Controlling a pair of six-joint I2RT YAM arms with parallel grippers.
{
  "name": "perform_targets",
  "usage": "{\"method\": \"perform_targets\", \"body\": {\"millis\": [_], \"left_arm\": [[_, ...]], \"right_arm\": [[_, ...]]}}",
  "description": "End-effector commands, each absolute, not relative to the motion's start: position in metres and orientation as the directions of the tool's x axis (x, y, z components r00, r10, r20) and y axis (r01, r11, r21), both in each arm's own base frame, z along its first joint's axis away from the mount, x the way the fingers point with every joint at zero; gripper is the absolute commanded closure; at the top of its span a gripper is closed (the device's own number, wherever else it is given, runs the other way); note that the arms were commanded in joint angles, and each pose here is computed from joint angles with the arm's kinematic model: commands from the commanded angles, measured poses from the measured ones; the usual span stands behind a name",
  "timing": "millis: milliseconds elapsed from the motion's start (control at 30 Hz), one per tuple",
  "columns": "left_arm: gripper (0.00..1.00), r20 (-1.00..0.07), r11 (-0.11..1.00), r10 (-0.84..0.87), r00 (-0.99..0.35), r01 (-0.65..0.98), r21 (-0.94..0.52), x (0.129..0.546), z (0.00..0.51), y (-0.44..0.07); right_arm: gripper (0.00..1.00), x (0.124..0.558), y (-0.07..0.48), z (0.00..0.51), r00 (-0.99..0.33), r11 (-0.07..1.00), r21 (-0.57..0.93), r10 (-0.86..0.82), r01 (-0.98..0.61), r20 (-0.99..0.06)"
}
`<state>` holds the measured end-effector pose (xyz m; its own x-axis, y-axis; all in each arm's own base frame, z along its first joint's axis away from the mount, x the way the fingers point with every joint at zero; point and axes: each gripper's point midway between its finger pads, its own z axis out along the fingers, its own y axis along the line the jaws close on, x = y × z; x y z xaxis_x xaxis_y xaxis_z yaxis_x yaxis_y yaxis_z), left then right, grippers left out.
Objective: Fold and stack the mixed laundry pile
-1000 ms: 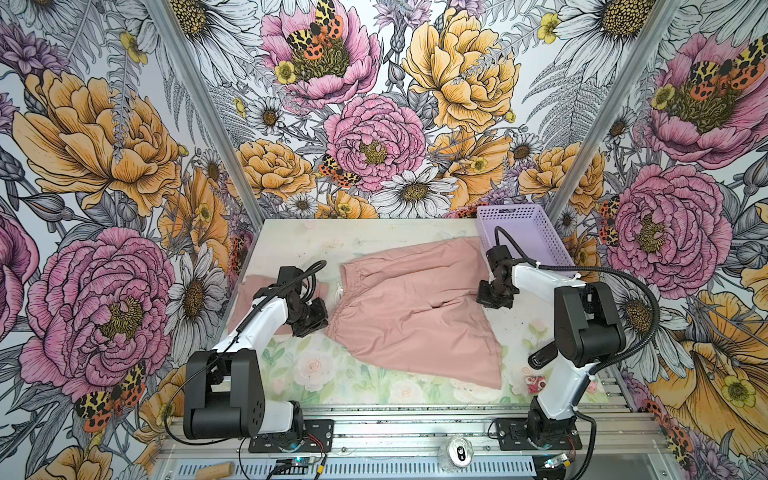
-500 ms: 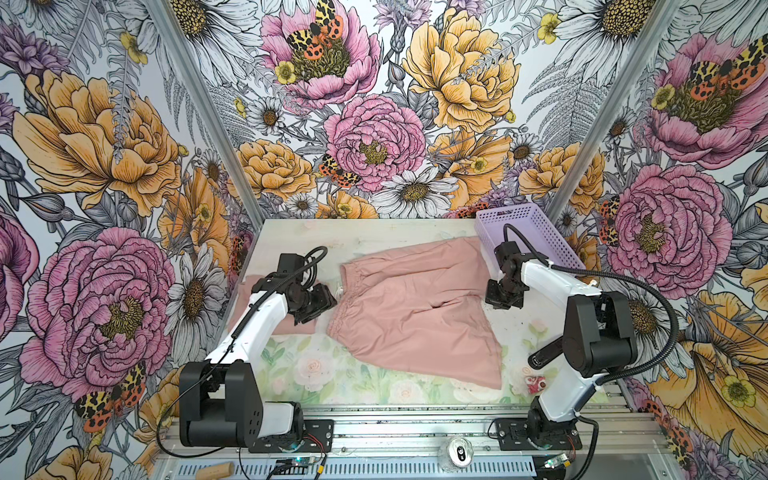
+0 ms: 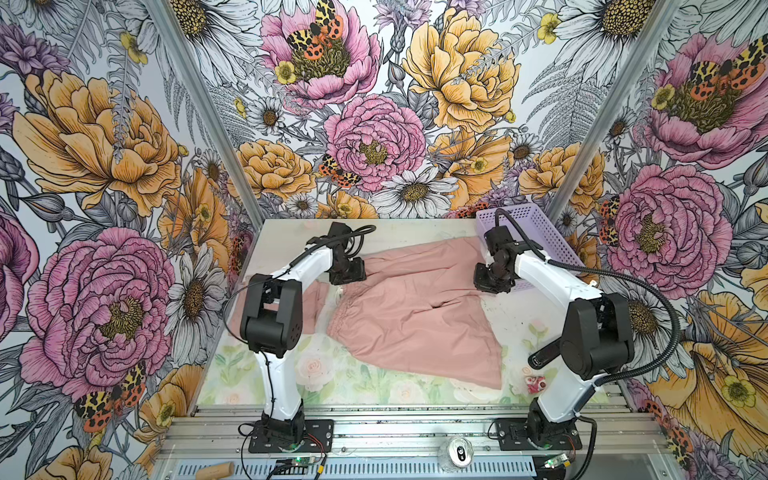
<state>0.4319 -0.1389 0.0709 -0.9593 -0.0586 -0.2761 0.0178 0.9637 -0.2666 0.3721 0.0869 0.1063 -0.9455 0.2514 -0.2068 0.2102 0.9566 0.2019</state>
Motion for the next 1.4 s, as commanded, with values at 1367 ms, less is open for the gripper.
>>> {"method": "perform_targets", "body": {"millis": [1367], "left_arm": [[0.57,-0.162,0.966,-0.230,-0.959,-0.205,-0.159,0.481,-0.007,-0.054]], "right_arm": [[0.53,0.551,0.085,-0.015,-0.972,0.991,-0.028,0.126,0.134,-0.197]]}}
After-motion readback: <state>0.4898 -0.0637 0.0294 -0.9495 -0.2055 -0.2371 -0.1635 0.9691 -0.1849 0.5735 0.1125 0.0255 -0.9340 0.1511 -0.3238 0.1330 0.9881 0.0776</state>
